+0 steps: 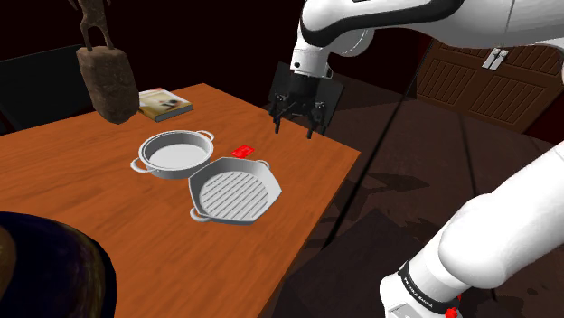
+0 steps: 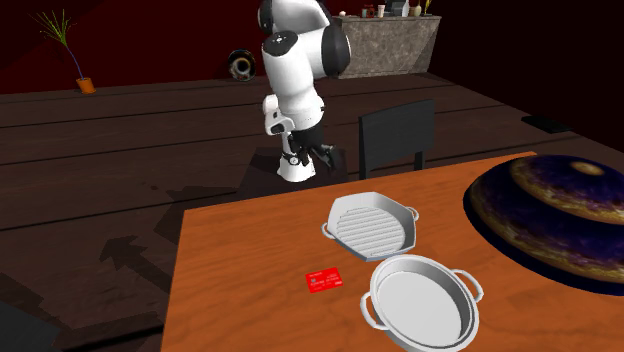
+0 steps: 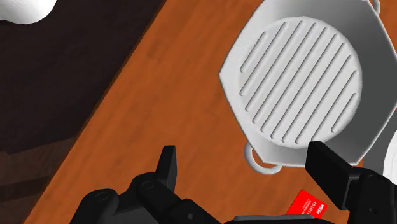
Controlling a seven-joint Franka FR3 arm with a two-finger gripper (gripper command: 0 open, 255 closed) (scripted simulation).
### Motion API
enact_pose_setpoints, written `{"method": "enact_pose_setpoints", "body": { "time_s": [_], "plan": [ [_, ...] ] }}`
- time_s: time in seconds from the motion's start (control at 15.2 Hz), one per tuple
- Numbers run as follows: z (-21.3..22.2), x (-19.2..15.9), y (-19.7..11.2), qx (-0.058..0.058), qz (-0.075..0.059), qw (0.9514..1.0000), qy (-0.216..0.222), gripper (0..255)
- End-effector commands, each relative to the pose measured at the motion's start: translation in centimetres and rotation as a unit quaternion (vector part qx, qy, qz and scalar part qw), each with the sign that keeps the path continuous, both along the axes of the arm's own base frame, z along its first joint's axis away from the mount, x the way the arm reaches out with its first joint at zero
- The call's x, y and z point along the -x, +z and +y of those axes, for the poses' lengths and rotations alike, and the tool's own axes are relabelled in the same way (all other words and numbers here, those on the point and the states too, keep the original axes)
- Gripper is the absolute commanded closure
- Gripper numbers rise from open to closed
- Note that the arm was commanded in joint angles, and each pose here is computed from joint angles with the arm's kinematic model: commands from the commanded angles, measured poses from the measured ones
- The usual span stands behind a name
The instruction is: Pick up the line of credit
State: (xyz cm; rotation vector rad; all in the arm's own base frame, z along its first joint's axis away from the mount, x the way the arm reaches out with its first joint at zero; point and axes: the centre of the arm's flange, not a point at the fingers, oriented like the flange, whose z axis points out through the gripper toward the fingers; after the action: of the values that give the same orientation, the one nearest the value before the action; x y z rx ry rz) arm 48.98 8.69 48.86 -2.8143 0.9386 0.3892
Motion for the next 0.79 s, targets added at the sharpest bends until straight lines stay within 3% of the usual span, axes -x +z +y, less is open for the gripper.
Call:
{"method": "enact_pose_setpoints", "body": {
  "time_s": [0.0, 0.33, 0.73],
  "plan": [
    [0.4, -1.9, -1.5, -0.011, 0.012, 0.9994, -0.031, 0],
    [1.2, -7.3, -5.4, -0.037, 0.039, 0.9931, -0.104, 0],
    [1.4, -13.5, -10.5, -0.069, 0.072, 0.9766, -0.190, 0]
  ]
}}
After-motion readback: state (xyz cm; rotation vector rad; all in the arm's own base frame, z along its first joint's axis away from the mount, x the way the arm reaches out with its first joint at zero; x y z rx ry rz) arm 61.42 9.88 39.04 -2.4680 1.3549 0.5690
